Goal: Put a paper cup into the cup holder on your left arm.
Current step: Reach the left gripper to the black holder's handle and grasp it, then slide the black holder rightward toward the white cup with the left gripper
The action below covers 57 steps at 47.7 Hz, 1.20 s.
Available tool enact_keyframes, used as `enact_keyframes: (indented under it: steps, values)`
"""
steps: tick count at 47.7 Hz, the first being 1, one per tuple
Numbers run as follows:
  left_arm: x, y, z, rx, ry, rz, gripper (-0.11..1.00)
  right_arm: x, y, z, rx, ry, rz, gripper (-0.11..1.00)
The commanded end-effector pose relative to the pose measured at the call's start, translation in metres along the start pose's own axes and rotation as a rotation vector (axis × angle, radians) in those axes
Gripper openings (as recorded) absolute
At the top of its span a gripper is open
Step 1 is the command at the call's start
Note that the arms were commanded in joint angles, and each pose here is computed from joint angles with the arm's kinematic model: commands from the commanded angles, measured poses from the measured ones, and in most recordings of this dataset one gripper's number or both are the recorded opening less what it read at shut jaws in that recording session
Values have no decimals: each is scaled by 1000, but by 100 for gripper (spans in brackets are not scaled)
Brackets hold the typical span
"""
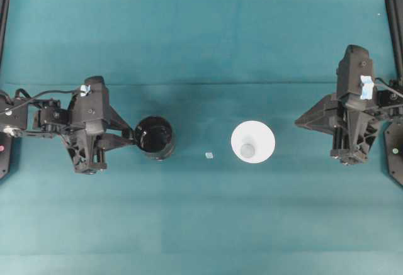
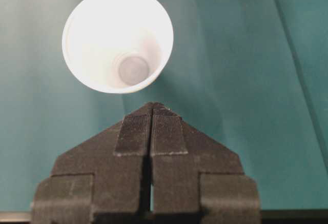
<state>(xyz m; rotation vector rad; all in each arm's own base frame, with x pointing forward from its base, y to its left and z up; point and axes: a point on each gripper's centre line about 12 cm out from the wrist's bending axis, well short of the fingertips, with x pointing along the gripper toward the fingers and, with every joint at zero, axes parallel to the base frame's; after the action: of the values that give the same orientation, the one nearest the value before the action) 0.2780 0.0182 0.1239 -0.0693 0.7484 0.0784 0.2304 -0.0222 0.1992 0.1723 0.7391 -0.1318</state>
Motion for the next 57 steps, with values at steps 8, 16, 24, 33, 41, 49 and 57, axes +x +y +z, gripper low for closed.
enact_keyframes:
  steps: [8, 16, 24, 33, 41, 49, 57]
  values:
    - [0, -2, 11, 9, -40, -6, 32, -3, 1, 12, 7, -34, 3, -4]
    - [0, -2, 19, 11, -73, -8, 32, -3, 1, 12, 7, -34, 3, -4]
    - [0, -3, 30, 15, -99, -8, 32, -3, 1, 12, 7, -32, 3, -4]
    - [1, -4, 45, 44, -133, -8, 32, -3, 1, 10, 8, -22, 1, -4]
    - [3, -4, 62, 74, -167, -5, 32, -3, 1, 10, 7, -20, 2, -4]
    - [9, -5, 74, 97, -184, -3, 32, -4, 1, 11, 8, -23, 1, -4]
    - [18, -5, 84, 114, -193, -2, 32, -4, 1, 10, 8, -22, 1, -4]
